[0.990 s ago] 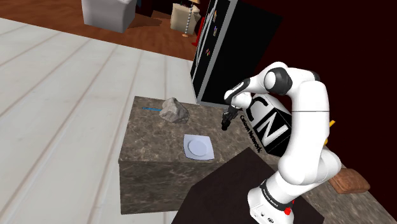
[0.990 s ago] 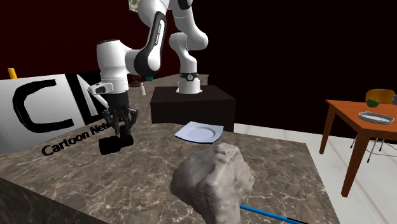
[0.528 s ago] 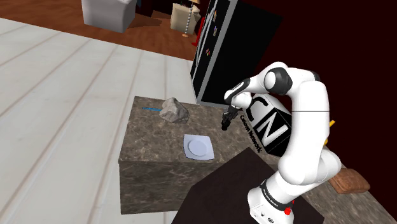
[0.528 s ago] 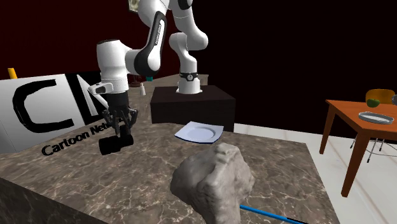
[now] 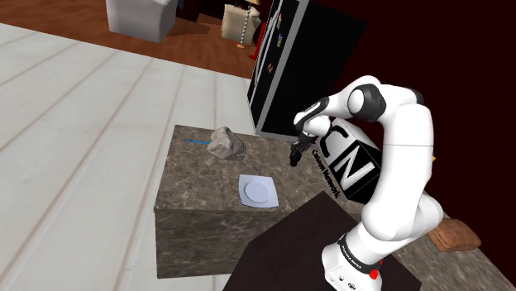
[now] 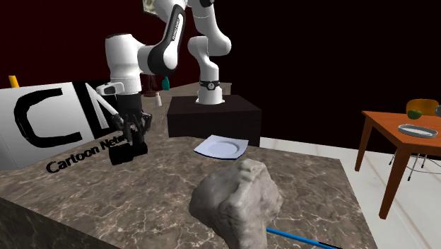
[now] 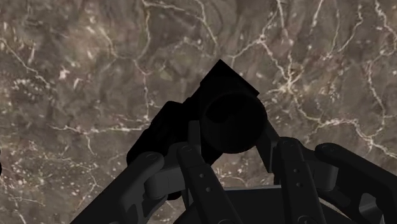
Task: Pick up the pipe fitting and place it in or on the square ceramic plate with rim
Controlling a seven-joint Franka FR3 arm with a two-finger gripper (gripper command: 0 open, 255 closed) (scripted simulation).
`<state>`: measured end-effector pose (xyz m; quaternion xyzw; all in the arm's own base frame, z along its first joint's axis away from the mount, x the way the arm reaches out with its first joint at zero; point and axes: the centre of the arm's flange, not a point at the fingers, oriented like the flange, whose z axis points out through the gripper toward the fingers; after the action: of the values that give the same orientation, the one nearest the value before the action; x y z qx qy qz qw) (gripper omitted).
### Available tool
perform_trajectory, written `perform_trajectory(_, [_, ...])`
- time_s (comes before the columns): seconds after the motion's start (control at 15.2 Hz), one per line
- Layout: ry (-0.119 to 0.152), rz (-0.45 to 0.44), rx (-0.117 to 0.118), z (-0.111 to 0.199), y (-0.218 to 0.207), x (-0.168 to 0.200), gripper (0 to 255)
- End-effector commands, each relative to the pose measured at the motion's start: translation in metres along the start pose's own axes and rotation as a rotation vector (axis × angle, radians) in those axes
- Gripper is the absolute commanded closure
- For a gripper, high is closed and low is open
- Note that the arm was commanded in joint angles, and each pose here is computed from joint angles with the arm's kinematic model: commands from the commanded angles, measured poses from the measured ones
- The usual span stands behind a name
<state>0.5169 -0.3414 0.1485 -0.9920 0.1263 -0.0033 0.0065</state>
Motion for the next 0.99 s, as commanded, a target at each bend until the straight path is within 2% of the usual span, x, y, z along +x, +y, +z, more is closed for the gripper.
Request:
perform_trajectory(0.0, [0.0,0.0,0.0,-0.012,0.0,-0.001,255])
perform_trajectory(0.73, [0.0,0.0,0.0,-0.066,-0.001,-0.001,255])
perform_trajectory(0.92, [0.0,0.0,0.0,-0.07,-0.037,-0.018,255])
